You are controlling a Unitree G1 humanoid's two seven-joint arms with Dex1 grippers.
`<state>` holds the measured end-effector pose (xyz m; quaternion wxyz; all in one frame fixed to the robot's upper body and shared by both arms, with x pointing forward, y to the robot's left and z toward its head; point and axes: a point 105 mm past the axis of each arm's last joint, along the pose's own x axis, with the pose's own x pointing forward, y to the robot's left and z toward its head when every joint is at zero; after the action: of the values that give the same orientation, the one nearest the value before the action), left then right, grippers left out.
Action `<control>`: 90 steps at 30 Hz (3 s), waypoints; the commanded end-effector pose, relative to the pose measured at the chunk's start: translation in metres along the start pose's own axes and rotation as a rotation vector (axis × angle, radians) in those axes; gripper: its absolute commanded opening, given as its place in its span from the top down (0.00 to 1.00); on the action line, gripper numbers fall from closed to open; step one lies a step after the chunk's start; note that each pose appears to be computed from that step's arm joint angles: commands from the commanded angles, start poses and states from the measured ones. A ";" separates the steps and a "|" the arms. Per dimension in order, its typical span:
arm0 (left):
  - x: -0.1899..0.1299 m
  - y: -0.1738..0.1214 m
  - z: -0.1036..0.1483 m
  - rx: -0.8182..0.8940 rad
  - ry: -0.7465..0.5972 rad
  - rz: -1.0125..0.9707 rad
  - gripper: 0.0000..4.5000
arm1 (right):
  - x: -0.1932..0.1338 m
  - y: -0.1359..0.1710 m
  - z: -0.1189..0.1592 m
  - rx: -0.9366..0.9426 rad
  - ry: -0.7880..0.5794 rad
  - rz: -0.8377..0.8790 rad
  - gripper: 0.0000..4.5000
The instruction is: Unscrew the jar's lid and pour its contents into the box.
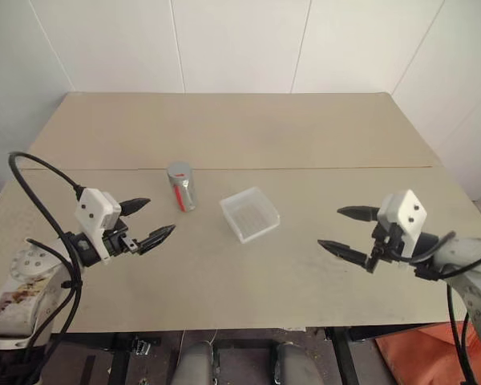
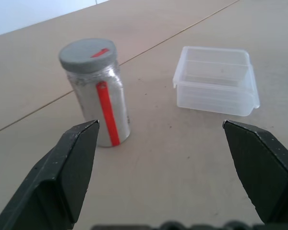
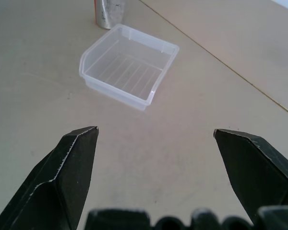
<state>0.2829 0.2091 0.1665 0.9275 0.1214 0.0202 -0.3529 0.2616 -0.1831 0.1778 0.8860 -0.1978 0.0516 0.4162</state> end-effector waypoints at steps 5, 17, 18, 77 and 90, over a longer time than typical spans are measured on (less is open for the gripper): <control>0.005 -0.004 0.007 0.014 -0.033 -0.013 0.00 | -0.006 -0.002 0.016 -0.052 -0.017 -0.016 0.00; 0.002 0.007 -0.006 -0.006 -0.042 0.169 0.00 | 0.005 -0.008 0.025 -0.119 -0.042 0.032 0.00; 0.004 0.008 -0.006 -0.008 -0.051 0.203 0.00 | 0.005 -0.009 0.025 -0.124 -0.041 0.033 0.00; 0.110 0.019 0.035 0.028 -0.304 0.181 0.55 | 0.031 0.003 0.072 -0.214 -0.234 0.095 0.00; 0.091 -0.012 0.085 0.074 -0.278 -0.503 0.55 | 0.093 0.024 0.151 -0.052 -0.473 0.315 0.00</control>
<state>0.3461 0.1321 0.2154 0.8226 0.1018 -0.0580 -0.5564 0.2964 -0.0493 0.2743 0.7978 -0.1126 -0.1255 0.5789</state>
